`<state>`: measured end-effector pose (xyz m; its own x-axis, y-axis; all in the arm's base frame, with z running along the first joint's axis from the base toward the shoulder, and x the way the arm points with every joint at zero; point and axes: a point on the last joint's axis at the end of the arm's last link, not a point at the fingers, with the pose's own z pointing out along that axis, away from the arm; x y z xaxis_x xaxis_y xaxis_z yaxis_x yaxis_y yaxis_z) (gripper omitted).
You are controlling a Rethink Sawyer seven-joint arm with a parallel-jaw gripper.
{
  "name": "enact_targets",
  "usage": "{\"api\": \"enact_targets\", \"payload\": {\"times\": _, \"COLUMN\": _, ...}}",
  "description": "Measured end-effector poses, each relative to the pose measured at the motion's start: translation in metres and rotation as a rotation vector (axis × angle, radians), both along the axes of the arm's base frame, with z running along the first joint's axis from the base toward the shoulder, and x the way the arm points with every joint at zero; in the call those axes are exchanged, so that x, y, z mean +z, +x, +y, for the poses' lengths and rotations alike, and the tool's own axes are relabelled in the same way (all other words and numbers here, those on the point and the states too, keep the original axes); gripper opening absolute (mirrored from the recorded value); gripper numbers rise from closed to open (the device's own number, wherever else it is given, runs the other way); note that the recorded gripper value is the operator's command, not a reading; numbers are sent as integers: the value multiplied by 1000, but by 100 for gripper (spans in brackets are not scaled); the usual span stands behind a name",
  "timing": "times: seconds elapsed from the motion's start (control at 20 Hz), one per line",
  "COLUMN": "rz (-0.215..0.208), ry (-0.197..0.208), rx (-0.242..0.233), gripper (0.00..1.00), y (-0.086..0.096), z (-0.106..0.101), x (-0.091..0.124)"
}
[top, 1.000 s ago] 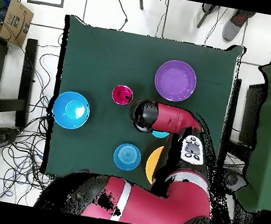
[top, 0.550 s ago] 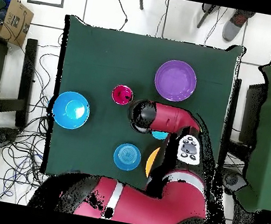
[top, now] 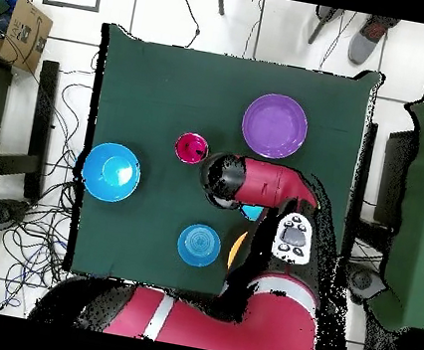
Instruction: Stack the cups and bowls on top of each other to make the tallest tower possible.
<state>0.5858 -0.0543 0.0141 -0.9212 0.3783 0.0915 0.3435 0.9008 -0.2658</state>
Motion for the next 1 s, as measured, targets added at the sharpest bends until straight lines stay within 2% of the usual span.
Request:
{"api": "enact_targets", "payload": {"times": 0.55, "rz": 17, "ry": -34, "rx": -12, "gripper": 0, "y": 14, "z": -8, "x": 28}}
{"api": "enact_targets", "payload": {"times": 1.0, "rz": -7, "ry": -60, "rx": -18, "gripper": 0, "y": 26, "z": -19, "x": 41}}
